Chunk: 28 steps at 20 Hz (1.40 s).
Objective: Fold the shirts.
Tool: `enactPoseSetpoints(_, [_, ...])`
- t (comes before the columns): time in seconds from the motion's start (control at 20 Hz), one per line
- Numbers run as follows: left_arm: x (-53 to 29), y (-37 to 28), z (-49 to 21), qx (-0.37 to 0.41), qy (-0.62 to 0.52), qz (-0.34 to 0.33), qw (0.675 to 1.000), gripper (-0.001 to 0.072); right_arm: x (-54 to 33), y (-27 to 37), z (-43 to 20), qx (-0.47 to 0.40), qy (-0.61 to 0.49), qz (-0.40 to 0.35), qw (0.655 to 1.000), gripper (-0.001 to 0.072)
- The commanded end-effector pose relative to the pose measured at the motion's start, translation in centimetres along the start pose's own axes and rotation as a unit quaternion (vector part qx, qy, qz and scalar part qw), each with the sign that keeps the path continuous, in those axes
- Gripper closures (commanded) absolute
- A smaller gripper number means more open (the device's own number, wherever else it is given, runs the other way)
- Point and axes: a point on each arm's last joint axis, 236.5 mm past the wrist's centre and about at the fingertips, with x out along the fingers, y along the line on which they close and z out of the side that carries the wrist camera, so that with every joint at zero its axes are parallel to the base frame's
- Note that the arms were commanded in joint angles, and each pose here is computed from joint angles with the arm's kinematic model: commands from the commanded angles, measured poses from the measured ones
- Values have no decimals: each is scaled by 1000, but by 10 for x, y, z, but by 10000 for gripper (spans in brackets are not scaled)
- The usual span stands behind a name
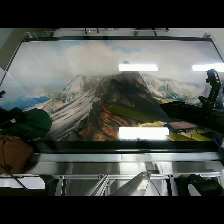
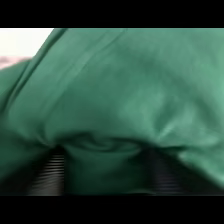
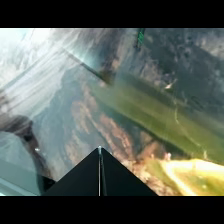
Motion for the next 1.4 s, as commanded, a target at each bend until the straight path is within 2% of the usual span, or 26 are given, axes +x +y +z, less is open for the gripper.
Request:
enactPoseSetpoints(0.0, [25, -25, -6, 42, 55, -9, 998, 651, 0, 0, 0, 0, 0, 0, 1000, 685])
enactPoseSetpoints(0.05, [28, -39, -2, 65, 54, -10, 996, 692, 0, 0, 0, 0, 0, 0, 1000, 685])
enactPoseSetpoints(0.15, [26, -84, 14, 118, 30, -35, 992, 690, 0, 0, 0, 0, 0, 0, 1000, 685])
enactPoseSetpoints(0.25, [12, -156, 28, 175, -2, -97, 980, 686, 0, 0, 0, 0, 0, 0, 1000, 685])
enactPoseSetpoints(0.35, [-12, -244, 31, 246, -33, -172, 953, 685, 0, 0, 0, 0, 0, 0, 1000, 685])
enactPoseSetpoints(0.45, [-33, -326, 18, 320, -54, -212, 922, 685, 0, 0, 0, 0, 0, 0, 1000, 685])
enactPoseSetpoints(0.65, [-55, -452, -40, 470, -83, -215, 852, 683, 0, 0, 0, 0, 0, 0, 1000, 685])
enactPoseSetpoints(0.8, [-52, -517, -92, 540, -92, -223, 806, 683, 0, 0, 0, -1, 0, 0, 1000, 685])
enactPoseSetpoints(0.95, [-21, -550, -134, 573, -67, -225, 785, 684, 0, 0, 0, 0, 0, 0, 1000, 685])
enactPoseSetpoints(1.1, [8, -566, -149, 567, -49, -225, 791, 683, 0, 0, 0, 0, 0, 0, 1000, 685])
enactPoseSetpoints(1.15, [16, -568, -151, 560, -42, -224, 797, 488, 0, 0, 0, 0, 1, 1, 1000, 685])
enactPoseSetpoints(1.2, [20, -567, -151, 552, -36, -223, 803, 228, 0, 0, -1, 0, 1, 1, 1000, 685])
enactPoseSetpoints(1.25, [19, -567, -150, 540, -34, -224, 810, -1, 0, 1, -1, 0, 3, 1, 1000, 685])
enactPoseSetpoints(1.35, [4, -559, -141, 506, -32, -227, 832, -5, 0, 4, -4, 4, 9, 7, 1000, 684])
